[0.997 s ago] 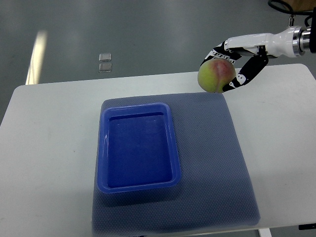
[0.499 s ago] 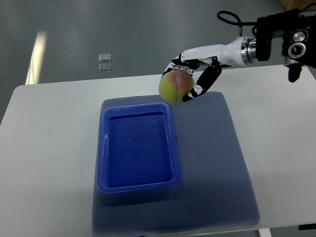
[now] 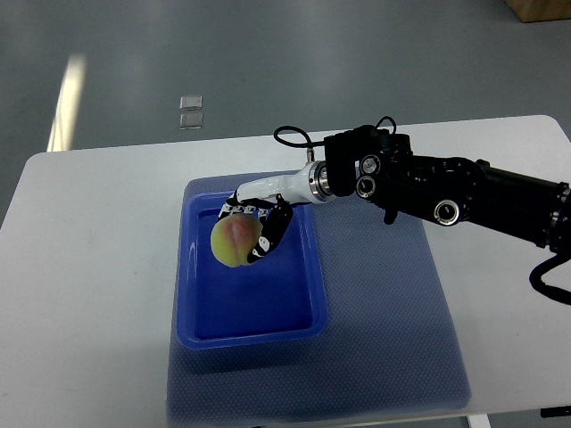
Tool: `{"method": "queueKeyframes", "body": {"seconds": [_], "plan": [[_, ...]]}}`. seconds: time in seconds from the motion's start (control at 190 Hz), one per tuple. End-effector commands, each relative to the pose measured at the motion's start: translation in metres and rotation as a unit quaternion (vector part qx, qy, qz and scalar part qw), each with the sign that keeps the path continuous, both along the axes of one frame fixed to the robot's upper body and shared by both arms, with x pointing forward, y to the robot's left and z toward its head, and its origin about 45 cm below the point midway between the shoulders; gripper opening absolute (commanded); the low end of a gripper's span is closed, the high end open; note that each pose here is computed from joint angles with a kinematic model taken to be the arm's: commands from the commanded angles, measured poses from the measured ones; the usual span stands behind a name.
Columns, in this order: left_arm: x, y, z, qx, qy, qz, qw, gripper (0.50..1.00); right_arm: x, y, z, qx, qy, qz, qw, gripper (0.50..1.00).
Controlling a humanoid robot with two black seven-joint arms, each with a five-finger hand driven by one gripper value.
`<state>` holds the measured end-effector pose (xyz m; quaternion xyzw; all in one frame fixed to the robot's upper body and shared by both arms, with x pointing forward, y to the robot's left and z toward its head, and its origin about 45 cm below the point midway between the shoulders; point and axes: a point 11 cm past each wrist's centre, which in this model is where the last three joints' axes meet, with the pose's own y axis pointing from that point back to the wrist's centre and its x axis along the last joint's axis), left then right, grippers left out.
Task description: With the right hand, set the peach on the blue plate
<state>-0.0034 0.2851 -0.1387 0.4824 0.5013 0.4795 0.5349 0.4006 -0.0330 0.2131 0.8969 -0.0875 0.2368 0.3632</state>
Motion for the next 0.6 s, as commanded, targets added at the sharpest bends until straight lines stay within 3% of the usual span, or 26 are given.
{"method": "queueKeyframes", "body": {"seconds": [0.0, 0.163, 0.226, 0.331, 0.383, 0.467, 0.593], "plan": [[0.000, 0.000, 0.000, 0.000, 0.000, 0.000, 1.000, 1.000, -0.005, 0.007, -0.011, 0.001, 0.011, -0.002, 1.000, 0.502], [0.000, 0.000, 0.000, 0.000, 0.000, 0.000, 1.000, 1.000, 0.000, -0.001, -0.028, -0.014, 0.001, -0.023, 1.000, 0.533], [0.000, 0.000, 0.000, 0.000, 0.000, 0.000, 1.000, 1.000, -0.001, -0.006, -0.036, -0.022, 0.002, -0.027, 0.999, 0.627], [0.000, 0.000, 0.000, 0.000, 0.000, 0.000, 1.000, 1.000, -0.001, -0.007, -0.037, -0.020, 0.002, -0.029, 0.999, 0.831], [0.000, 0.000, 0.000, 0.000, 0.000, 0.000, 1.000, 1.000, -0.001, -0.006, -0.037, -0.018, 0.000, -0.031, 0.999, 0.895], [0.000, 0.000, 0.000, 0.000, 0.000, 0.000, 1.000, 1.000, 0.000, -0.005, -0.034, -0.014, -0.001, -0.031, 0.999, 0.926], [0.000, 0.001, 0.000, 0.001, 0.000, 0.000, 1.000, 1.000, 0.007, -0.008, -0.022, -0.006, -0.007, -0.037, 0.999, 0.930]]}}
